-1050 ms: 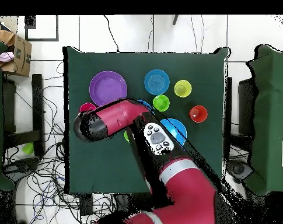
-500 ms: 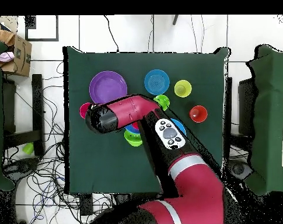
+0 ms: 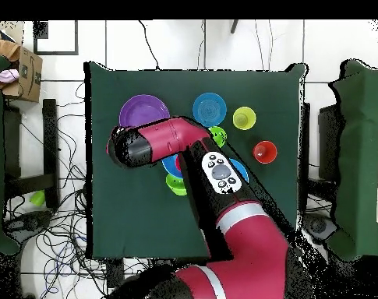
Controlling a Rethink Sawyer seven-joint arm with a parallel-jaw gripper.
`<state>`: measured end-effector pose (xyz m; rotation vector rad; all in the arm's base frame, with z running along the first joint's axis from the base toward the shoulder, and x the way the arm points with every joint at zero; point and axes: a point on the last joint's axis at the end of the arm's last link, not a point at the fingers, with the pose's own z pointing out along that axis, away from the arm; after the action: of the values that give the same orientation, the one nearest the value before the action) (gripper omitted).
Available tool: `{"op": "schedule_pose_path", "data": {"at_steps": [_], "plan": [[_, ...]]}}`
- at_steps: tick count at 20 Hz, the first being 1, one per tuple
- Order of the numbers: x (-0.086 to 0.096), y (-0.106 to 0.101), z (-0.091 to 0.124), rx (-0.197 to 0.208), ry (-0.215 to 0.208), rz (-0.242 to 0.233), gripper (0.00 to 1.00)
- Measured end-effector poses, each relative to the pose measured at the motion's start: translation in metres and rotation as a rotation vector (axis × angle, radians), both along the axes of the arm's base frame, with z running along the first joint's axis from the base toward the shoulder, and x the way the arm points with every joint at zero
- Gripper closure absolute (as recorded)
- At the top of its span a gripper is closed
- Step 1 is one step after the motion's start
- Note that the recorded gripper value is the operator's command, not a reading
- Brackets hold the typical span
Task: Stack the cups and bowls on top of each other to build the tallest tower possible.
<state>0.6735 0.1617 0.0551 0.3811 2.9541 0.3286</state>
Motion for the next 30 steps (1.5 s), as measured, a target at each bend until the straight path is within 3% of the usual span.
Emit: {"op": "schedule_pose_path", "data": {"at_steps": [11,25,30], "plan": [[0.018,-0.006,-0.034,-0.01,0.004,-0.033,0.0],[-0.006,0.052,-0.051,-0.069,0.014,0.066,0.0],[-0.009,0.054,-0.052,-0.08,0.016,0.072,0.0]]}}
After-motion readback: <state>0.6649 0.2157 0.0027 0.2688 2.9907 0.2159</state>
